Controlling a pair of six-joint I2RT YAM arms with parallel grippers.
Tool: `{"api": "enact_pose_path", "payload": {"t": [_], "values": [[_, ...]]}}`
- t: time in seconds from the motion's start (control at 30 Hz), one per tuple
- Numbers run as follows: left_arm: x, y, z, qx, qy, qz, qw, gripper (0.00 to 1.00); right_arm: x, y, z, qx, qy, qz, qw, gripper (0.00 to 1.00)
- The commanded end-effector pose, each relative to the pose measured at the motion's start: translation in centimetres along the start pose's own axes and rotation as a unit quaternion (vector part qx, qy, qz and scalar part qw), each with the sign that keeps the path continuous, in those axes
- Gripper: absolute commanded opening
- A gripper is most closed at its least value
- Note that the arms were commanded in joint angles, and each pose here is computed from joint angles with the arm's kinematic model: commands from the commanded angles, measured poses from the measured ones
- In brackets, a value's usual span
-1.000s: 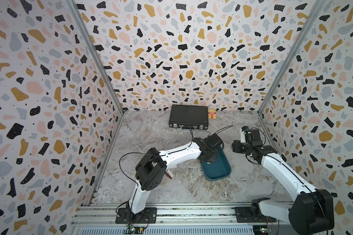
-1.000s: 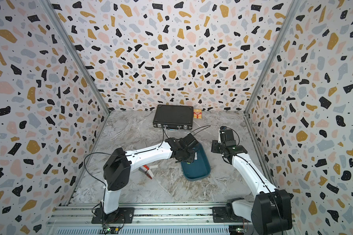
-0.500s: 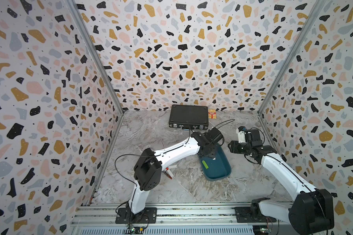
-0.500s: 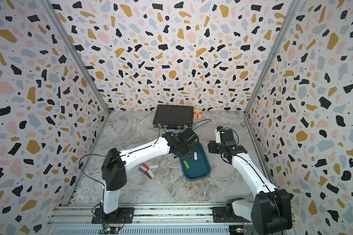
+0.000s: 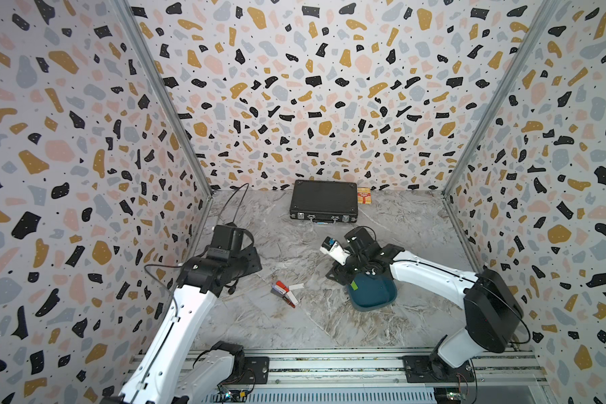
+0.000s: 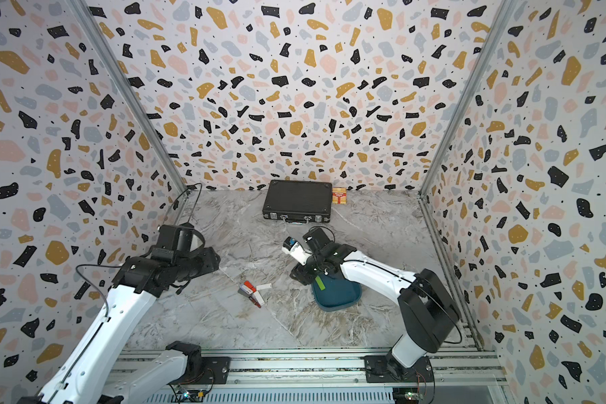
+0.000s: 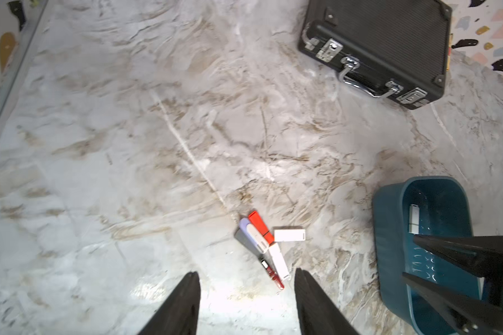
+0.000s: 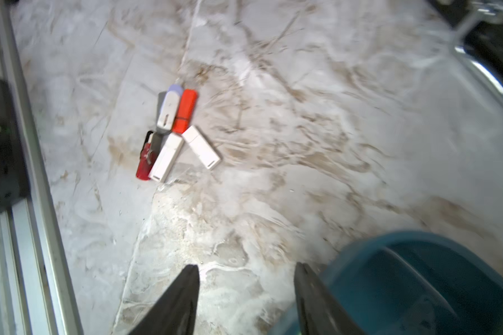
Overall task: Put the usb flash drive into the storage box
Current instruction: Place the USB flash in the storage box, then pick up the USB flash from the center of the board.
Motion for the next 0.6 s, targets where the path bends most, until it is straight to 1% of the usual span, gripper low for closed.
{"api": "enact_pose_path", "payload": {"t": [0.0, 0.07, 0.17, 0.43, 0.57], "values": [[0.2, -1.3, 1.8, -0.017, 0.019, 0.028, 0.999, 0.56, -2.0, 1.7, 1.5, 0.138, 0.018, 0.013, 0.99, 0.62], [0.3, -1.8, 2.4, -0.011, 0.024, 0.01, 1.0, 0.56, -4.1, 1.9, 2.4, 0.197, 0.026, 0.044, 0.979, 0.63], [0.2, -2.1, 2.5, -0.007, 0.015, 0.001, 1.0, 0.56, -6.3, 2.2, 2.9, 0.242, 0.035, 0.069, 0.967, 0.64], [0.1, -2.4, 2.7, -0.005, 0.007, -0.011, 1.0, 0.56, -9.6, 3.4, 2.4, 0.283, 0.047, 0.105, 0.952, 0.63], [0.0, -2.4, 2.7, -0.004, 0.005, -0.012, 1.0, 0.56, -10.5, 3.6, 2.3, 0.29, 0.055, 0.107, 0.95, 0.63]]}}
Point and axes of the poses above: each gripper's point midway between its finger pads, its own x axis back along the fingers, its own z axis along the line the jaws close on, y = z × x, the point moved 10 cm from there along x, back along the fingers, and after that the axes turned 7 degrees about x, right-handed, at the moved point
